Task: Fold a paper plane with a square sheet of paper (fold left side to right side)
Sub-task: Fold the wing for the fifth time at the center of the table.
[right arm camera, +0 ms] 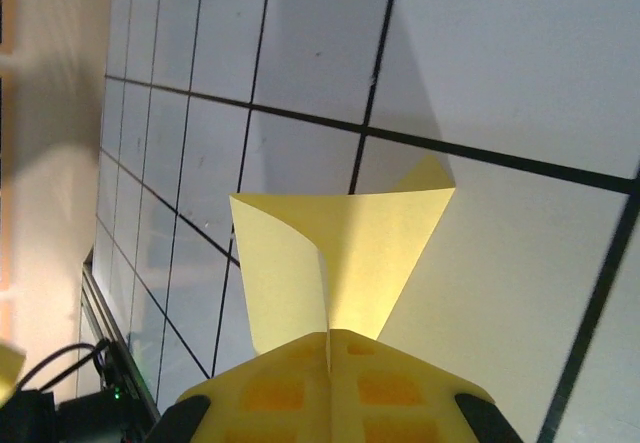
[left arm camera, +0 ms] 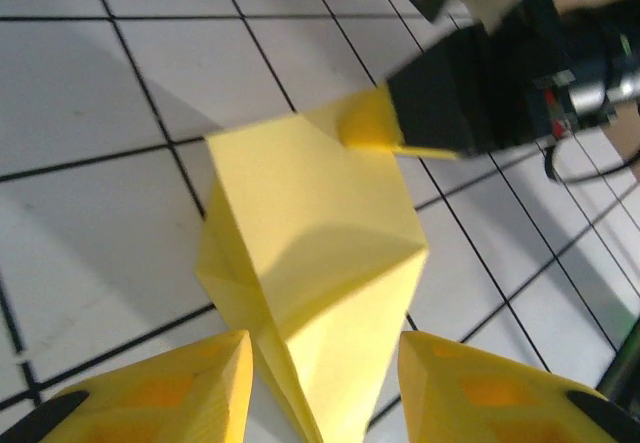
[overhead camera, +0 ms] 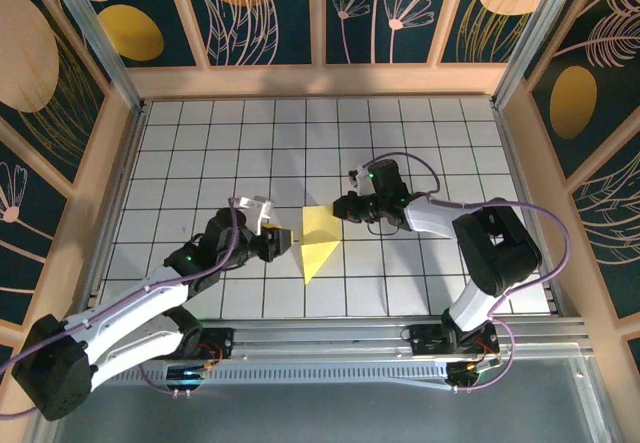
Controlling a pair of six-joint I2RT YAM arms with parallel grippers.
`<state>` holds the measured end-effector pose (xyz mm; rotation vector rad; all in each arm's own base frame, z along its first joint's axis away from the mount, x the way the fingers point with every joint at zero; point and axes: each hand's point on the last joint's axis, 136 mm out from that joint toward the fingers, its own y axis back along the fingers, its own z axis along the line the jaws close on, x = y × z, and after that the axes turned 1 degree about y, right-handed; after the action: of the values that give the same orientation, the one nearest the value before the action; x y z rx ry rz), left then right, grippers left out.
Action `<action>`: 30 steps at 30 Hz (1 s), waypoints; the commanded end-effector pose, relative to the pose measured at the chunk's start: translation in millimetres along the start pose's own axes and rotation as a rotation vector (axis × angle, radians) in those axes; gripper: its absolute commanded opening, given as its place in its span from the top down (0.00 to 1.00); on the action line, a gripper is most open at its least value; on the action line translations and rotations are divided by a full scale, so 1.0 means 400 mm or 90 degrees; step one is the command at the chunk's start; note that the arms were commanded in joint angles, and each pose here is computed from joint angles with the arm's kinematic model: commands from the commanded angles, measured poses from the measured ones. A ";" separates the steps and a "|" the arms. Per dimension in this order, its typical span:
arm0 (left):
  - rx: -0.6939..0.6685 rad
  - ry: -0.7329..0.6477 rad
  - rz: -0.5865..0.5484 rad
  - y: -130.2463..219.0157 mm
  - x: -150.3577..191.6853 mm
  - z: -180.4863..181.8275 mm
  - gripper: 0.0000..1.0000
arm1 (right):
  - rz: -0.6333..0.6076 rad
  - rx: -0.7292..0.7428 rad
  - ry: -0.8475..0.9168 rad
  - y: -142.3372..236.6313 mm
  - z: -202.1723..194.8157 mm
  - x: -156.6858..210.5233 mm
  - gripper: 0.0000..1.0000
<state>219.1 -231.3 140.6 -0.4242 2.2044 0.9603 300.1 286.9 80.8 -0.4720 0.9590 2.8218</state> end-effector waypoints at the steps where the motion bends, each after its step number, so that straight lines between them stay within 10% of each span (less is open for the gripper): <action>1: -0.059 -0.027 0.022 -0.010 0.019 -0.004 0.57 | 0.005 0.030 -0.060 0.000 -0.018 -0.009 1.00; 30: -0.401 -0.320 0.209 -0.240 0.188 -0.074 0.48 | 0.026 0.063 -0.124 -0.016 -0.055 -0.008 1.00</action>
<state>195.8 -329.9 49.6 -0.0252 1.5836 1.6634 304.5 280.1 64.0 -0.1976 1.0494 2.7954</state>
